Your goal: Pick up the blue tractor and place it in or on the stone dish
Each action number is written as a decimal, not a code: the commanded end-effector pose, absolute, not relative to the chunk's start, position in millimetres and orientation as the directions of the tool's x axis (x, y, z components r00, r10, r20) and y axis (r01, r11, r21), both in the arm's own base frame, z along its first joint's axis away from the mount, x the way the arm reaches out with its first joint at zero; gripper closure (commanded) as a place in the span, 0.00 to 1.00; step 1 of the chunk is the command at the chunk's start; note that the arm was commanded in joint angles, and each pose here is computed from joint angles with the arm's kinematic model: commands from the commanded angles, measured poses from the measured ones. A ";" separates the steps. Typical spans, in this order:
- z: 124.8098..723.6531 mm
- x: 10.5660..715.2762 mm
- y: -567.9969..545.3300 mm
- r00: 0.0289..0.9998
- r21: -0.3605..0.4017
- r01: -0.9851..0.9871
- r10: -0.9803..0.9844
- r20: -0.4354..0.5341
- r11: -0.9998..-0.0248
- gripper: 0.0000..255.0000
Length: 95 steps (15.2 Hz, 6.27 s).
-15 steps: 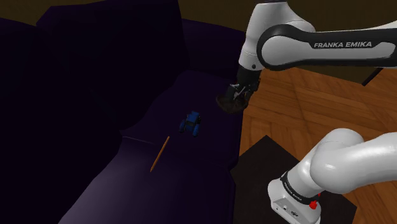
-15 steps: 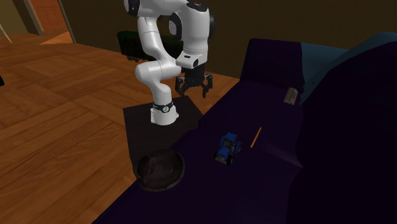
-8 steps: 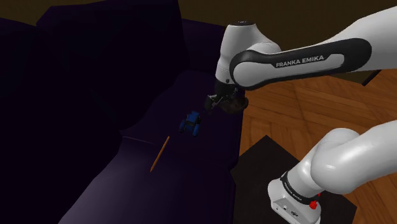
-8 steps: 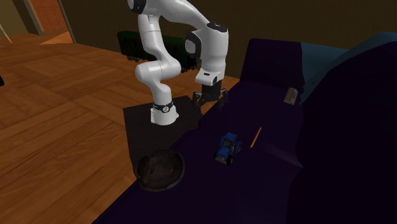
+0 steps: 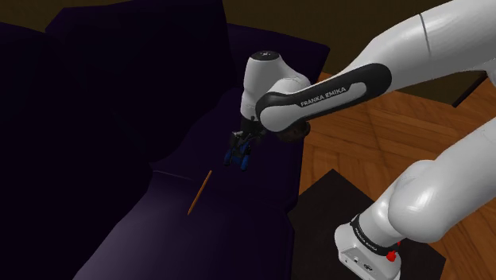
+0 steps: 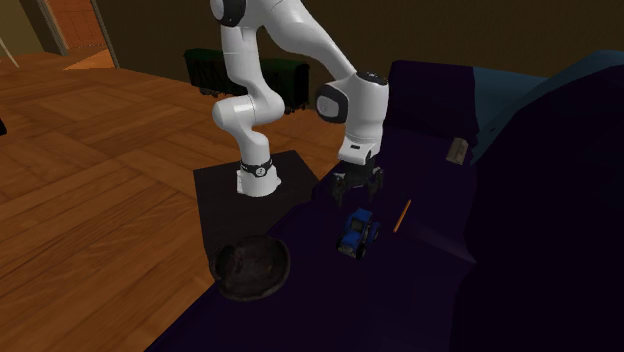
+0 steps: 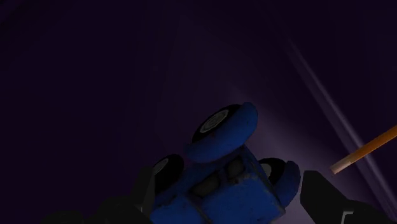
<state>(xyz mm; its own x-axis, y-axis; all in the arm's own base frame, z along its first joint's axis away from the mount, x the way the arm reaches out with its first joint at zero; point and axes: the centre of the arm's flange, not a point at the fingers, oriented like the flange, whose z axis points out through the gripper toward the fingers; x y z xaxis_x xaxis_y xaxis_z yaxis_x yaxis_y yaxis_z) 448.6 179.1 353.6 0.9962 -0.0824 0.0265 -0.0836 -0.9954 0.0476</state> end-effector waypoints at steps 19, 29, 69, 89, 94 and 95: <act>307.8 450.7 182.9 0.996 0.047 -0.084 -0.082 0.032 -0.995 1.00; 328.9 450.6 182.9 0.996 0.047 -0.084 -0.082 0.032 -0.995 1.00; 498.1 447.4 51.5 0.996 0.047 -0.084 -0.082 0.032 -0.995 1.00; 470.5 443.6 -102.1 0.996 0.047 -0.084 -0.082 0.032 -0.995 1.00; 444.1 443.6 -102.1 0.996 0.047 -0.084 -0.082 0.032 -0.995 1.00; 438.8 443.6 -102.1 0.996 0.047 -0.084 -0.082 0.032 -0.995 1.00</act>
